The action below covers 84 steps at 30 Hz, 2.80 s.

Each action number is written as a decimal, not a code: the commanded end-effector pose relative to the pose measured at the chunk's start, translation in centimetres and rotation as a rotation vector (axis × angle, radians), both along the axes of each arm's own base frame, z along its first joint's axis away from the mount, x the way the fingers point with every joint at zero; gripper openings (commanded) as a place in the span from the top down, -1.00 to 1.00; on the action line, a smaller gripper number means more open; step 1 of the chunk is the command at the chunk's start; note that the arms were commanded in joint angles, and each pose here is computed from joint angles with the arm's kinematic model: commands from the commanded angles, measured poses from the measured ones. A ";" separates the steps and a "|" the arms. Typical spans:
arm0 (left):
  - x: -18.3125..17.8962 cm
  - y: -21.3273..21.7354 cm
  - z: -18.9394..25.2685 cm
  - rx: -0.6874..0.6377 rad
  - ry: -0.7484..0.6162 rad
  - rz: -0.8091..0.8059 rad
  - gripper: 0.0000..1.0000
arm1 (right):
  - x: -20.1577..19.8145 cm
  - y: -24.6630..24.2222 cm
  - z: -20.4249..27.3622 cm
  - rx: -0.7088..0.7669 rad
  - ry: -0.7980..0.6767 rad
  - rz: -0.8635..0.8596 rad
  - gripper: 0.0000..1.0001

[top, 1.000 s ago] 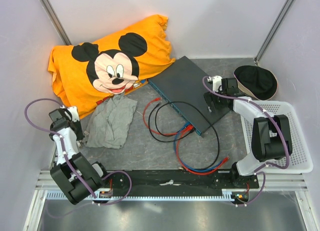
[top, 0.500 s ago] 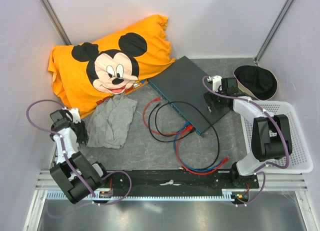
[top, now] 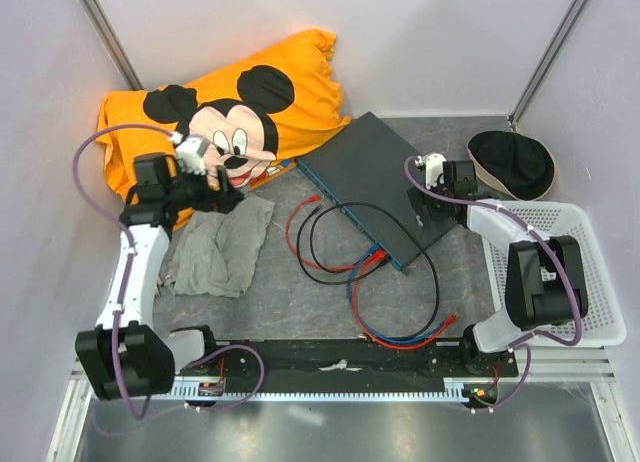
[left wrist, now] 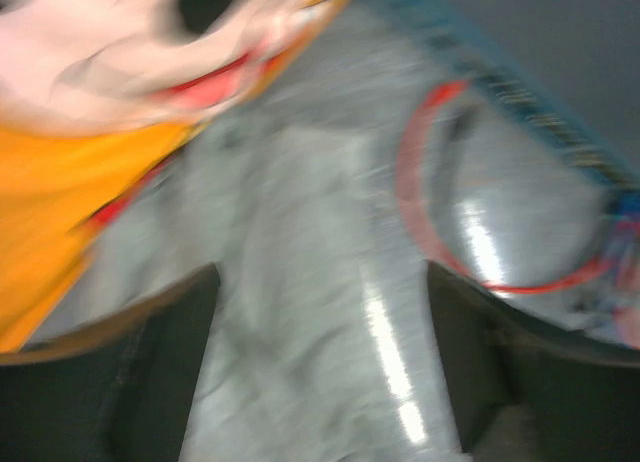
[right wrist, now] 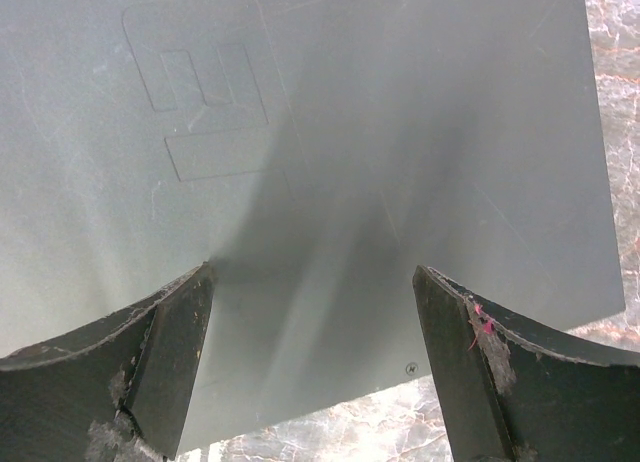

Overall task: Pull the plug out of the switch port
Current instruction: Place the plug at the corner of the board, then pull the connector from the switch port.

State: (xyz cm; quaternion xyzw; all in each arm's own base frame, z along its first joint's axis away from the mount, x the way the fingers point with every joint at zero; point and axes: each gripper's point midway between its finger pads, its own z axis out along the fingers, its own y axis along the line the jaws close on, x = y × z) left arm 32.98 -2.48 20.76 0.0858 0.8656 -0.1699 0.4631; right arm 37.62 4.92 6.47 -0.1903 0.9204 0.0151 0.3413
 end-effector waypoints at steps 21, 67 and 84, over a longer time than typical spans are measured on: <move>-9.0 -37.0 -3.6 0.115 -0.094 -1.188 -0.85 | -6.1 -3.6 -1.8 -0.111 0.143 -0.037 -0.80; -0.8 -33.5 -5.4 -0.051 0.098 -0.899 -0.35 | -15.2 12.3 7.5 0.879 0.191 -0.100 -0.04; -4.4 -35.9 -8.4 -0.353 0.307 -0.765 -0.26 | -8.6 9.6 11.5 0.710 -0.096 -0.088 -0.15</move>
